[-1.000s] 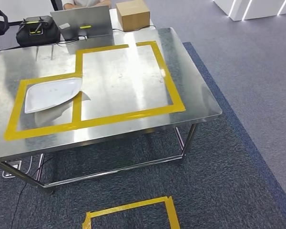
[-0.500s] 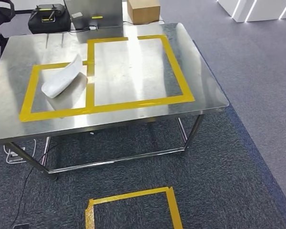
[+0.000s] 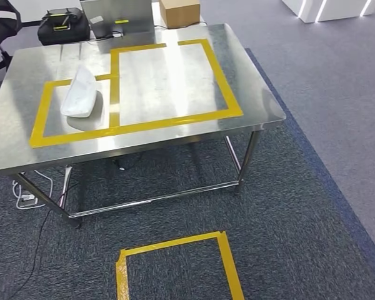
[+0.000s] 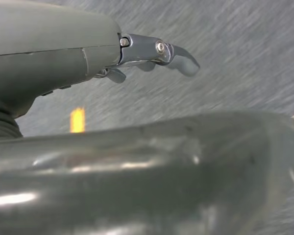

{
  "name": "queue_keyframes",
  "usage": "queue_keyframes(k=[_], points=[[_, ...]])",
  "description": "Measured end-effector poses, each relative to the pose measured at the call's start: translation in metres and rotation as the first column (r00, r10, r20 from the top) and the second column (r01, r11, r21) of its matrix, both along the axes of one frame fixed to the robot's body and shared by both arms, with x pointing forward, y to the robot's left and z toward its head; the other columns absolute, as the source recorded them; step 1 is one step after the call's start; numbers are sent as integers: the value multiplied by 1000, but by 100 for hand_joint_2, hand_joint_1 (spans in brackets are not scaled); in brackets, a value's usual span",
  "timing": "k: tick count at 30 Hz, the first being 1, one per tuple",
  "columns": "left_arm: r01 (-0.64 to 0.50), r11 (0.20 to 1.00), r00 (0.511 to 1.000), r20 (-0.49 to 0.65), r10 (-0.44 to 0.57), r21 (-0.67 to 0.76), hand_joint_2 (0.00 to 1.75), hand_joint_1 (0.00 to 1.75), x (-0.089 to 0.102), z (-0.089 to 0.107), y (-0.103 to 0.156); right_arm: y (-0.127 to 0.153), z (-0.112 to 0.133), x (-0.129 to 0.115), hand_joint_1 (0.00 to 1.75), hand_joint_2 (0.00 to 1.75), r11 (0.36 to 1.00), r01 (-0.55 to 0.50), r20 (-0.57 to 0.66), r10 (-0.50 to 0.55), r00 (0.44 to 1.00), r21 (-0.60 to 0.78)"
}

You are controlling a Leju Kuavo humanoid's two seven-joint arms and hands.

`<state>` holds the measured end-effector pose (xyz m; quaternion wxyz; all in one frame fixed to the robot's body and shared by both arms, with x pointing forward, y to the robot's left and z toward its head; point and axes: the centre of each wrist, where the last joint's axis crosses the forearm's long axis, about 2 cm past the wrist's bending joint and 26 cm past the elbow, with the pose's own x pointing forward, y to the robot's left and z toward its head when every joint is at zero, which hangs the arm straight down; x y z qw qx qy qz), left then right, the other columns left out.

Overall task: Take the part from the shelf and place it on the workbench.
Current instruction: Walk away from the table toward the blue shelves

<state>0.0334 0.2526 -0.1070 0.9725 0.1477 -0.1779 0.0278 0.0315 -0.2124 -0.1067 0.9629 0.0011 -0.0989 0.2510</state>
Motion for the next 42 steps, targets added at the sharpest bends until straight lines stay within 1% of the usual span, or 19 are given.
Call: queue_keyframes(k=[6,14,18,22,25,29,36,39,42], points=[[56,986,997,-38,-63,-155,0,0,0,-1,-9,0,1,5,0,0,1000,3,-5,-3,1000,-19],[99,983,993,-44,-107,-156,0,0,2,-1,-10,0,1,10,0,0,1000,7,3,-7,1000,-15],[196,972,975,-78,-207,-128,0,0,1,-1,-11,0,1,13,0,0,1000,-2,10,2,1000,-4],[329,938,934,-108,-340,-109,0,0,3,-1,-12,-2,1,11,0,0,999,-27,-6,27,1000,17],[378,919,913,-119,-390,-109,0,0,4,-1,-13,-2,0,8,0,0,999,-40,-19,40,999,24],[419,902,894,-125,-430,-106,0,0,6,-1,-13,-2,0,5,0,0,999,-45,-31,46,998,28],[478,871,859,-150,-490,-111,0,0,-1,-2,-13,-2,0,7,0,0,998,-46,-38,48,998,33],[472,874,862,-147,-485,-117,0,0,-1,-2,-12,-1,1,11,0,0,998,-44,-44,46,998,38],[445,886,877,-135,-460,-131,0,0,0,-2,-13,-1,1,12,0,0,998,-38,-52,40,998,42]])
